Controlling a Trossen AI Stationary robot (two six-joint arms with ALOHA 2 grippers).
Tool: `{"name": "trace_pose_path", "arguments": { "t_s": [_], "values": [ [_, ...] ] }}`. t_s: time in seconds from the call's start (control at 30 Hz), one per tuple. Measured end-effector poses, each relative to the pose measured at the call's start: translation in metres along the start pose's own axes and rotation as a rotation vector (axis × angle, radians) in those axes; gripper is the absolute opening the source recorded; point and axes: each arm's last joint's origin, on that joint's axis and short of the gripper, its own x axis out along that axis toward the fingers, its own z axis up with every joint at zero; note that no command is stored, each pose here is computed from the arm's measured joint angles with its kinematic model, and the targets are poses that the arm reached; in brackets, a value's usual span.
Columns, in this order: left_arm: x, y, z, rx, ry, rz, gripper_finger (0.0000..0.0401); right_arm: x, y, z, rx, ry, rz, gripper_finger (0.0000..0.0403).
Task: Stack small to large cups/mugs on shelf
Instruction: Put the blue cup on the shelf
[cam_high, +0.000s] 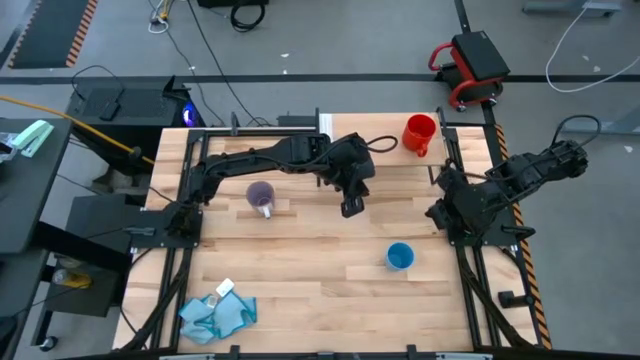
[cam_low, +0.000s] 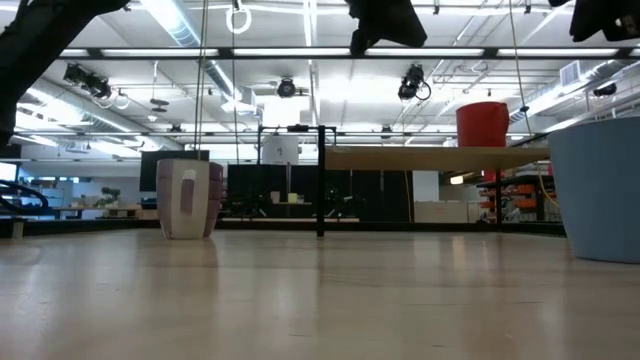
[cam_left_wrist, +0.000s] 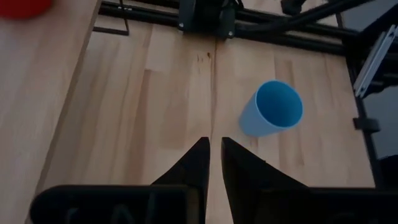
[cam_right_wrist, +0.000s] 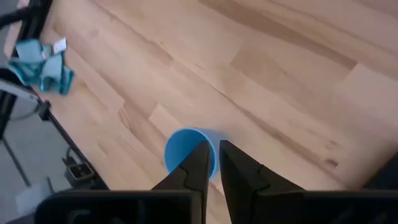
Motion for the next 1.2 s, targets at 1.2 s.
{"name": "trace_pose_path", "arguments": {
  "t_s": [1.2],
  "values": [
    [0.045,-0.087,-0.04,-0.243,0.23,0.021,0.005,0.057,0.044,-0.017,-0.51,0.35,-0.088,0.0077]
  ]
}}
